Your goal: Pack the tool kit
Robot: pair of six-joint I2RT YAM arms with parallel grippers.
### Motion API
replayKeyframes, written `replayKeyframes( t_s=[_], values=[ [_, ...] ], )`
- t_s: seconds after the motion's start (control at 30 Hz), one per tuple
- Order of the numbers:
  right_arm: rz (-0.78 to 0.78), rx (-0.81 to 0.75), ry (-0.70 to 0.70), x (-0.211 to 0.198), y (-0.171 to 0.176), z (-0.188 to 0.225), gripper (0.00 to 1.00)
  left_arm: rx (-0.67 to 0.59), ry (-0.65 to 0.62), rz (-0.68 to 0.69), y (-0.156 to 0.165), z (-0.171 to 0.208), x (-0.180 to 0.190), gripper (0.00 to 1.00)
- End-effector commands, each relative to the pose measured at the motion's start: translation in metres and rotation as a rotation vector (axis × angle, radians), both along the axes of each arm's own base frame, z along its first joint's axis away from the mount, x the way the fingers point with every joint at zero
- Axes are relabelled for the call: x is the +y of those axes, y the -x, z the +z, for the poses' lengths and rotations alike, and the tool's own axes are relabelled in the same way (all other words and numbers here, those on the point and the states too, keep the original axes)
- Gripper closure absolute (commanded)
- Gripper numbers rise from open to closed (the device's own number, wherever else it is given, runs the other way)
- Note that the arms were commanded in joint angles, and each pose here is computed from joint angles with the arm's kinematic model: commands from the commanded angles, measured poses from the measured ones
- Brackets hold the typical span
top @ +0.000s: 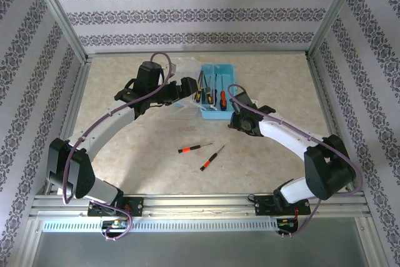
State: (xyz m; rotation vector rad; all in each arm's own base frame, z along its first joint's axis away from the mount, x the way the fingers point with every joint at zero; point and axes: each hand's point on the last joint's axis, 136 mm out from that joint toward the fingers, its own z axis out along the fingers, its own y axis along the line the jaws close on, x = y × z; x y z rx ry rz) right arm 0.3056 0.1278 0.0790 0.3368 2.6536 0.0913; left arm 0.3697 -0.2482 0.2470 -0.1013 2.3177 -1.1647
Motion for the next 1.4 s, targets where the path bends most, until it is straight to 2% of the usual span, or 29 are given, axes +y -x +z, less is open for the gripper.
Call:
replayKeyframes(
  t_s=[0.0,0.07,0.27,0.5,0.7,0.83,1.37],
  values=[
    [0.024,-0.020,-0.028,0.013,-0.005,-0.004,0.37,-0.062,0.020,-0.001,0.000,0.019,0.001,0.02],
    [0.044,-0.001,-0.006,0.019,-0.008,-0.011,0.31,-0.059,0.018,0.000,0.000,0.018,0.001,0.02],
    [0.054,0.031,0.054,0.031,-0.022,-0.027,0.24,-0.061,0.002,0.003,0.000,0.016,0.003,0.01],
    [0.006,0.066,0.117,0.028,-0.035,-0.043,0.23,-0.076,0.007,0.002,0.001,0.023,0.003,0.01],
    [-0.043,0.116,0.147,0.021,-0.035,-0.058,0.32,-0.088,0.004,0.002,0.002,0.026,0.004,0.01],
    [-0.078,0.122,0.154,0.012,-0.031,-0.062,0.34,-0.083,-0.001,0.003,0.001,0.023,0.004,0.01],
    [-0.124,0.127,0.057,-0.018,-0.005,-0.062,0.44,-0.083,0.005,0.003,0.002,0.024,0.004,0.01]
  ],
)
